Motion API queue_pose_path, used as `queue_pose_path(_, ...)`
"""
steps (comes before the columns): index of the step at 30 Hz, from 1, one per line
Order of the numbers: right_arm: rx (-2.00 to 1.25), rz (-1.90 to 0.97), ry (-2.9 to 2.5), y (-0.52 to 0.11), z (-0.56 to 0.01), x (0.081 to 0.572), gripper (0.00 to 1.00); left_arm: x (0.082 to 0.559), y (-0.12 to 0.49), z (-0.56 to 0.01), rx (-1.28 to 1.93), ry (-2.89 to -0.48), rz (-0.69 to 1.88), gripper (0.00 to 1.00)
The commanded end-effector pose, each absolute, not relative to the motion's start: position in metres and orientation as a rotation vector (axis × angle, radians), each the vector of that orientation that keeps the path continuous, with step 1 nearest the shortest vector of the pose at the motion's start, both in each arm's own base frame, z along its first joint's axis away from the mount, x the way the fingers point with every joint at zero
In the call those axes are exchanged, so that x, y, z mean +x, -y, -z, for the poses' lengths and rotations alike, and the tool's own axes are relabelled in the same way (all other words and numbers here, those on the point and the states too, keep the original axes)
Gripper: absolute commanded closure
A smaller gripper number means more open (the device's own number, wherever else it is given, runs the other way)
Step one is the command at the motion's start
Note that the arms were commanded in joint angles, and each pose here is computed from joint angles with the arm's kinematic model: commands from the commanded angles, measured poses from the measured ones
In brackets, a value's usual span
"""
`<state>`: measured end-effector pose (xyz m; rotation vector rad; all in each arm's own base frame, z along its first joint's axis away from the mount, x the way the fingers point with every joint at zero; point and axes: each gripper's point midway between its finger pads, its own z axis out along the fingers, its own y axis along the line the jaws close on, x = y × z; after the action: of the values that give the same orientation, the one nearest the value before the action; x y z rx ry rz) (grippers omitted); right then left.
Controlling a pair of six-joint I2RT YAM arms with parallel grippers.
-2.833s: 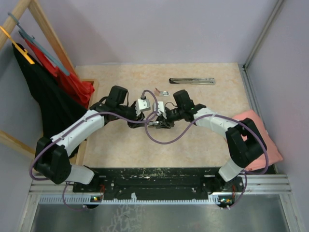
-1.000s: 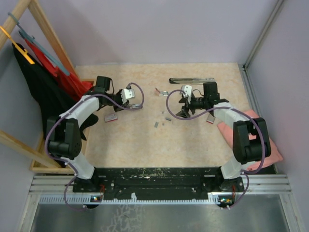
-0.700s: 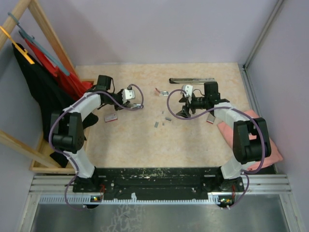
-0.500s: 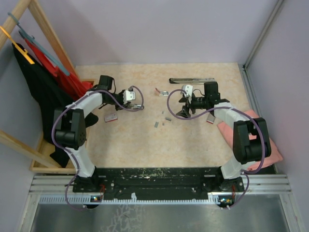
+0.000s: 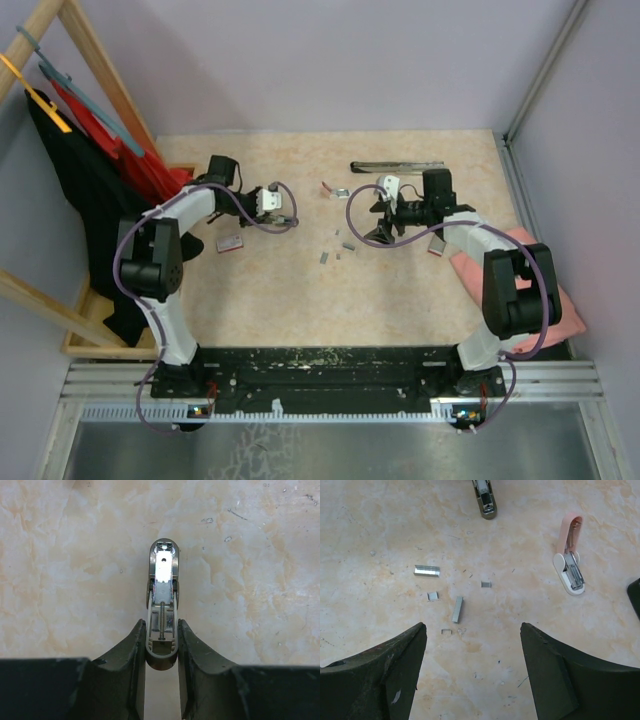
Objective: Unload the staples from the stapler
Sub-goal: Place the stapler at the center of the board.
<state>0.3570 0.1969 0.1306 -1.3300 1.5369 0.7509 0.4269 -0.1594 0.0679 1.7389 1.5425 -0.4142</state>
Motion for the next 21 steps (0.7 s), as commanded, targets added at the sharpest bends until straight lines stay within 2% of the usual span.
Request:
queue_pose_path(1, -1.339, -0.775, -1.467, -0.202, -0.143, 0.354, 0.24, 0.441, 0.157, -0.07, 1.756, -1.508, 0.372, 0.87)
queue_pose_path(5, -1.339, -0.776, -1.469, -0.201, -0.143, 0.354, 0.24, 0.446, 0.154, -0.068, 1.759, -1.522, 0.352, 0.78)
queue_pose_path(8, -1.338, -0.78, -1.467, -0.202, -0.144, 0.354, 0.24, 0.449, 0.153, -0.069, 1.749, -1.535, 0.342, 0.64)
queue_pose_path(21, -1.326, -0.783, -1.479, -0.202, -0.145, 0.355, 0.24, 0.462, 0.147, -0.077, 1.659, -1.57, 0.264, 0.24)
